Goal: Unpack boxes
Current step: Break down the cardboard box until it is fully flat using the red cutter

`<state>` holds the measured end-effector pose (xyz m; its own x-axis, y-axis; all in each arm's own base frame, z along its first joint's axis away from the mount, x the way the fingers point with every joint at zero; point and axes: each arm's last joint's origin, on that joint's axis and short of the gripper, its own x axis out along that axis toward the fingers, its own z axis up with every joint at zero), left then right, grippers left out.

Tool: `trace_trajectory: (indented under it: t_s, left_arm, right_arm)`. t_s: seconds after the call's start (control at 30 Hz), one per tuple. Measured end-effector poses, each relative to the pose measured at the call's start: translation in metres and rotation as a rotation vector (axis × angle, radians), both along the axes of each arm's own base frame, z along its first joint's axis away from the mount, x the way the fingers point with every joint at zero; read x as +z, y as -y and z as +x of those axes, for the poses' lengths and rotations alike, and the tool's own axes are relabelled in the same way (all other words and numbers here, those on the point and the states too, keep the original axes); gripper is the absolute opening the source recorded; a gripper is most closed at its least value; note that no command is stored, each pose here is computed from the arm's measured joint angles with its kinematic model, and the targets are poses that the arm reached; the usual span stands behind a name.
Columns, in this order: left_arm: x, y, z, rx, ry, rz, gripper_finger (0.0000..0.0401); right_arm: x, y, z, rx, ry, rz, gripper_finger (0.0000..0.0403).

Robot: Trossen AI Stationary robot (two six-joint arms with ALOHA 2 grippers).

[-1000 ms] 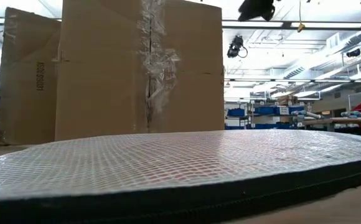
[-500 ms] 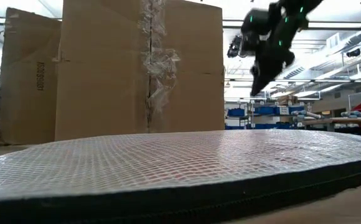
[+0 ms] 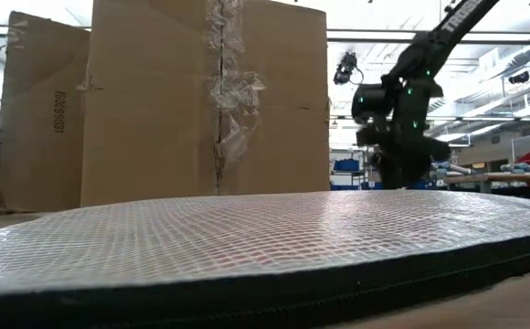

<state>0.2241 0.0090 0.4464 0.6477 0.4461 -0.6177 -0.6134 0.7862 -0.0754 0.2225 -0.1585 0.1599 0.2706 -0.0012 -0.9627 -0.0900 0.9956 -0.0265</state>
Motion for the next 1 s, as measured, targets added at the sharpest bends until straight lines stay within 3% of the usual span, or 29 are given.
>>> trace_trajectory:
  t_s: [0.27, 0.5, 0.6, 0.8, 1.0]
  left_arm:
    - [0.000, 0.000, 0.000, 0.001, 0.002, 0.000, 0.0202]
    - [0.000, 0.000, 0.000, -0.005, -0.003, 0.006, 0.0202]
    - [0.000, 0.000, 0.000, -0.005, -0.001, 0.006, 0.0202]
    - [0.001, 0.000, 0.000, -0.005, 0.001, 0.007, 0.0202]
    - [0.012, 0.000, -0.001, -0.003, 0.075, 0.004, 0.0202]
  right_arm:
    - [-0.026, 0.003, 0.002, 0.020, -0.085, 0.023, 0.0213]
    - [-0.019, 0.002, 0.001, -0.017, -0.069, 0.010, 0.0126]
    - [-0.013, 0.000, -0.002, -0.069, -0.068, -0.002, 0.0121]
    - [0.013, -0.005, -0.012, -0.198, -0.071, -0.027, 0.0125]
    - [0.067, -0.018, -0.027, -0.268, 0.001, -0.135, 0.0122]
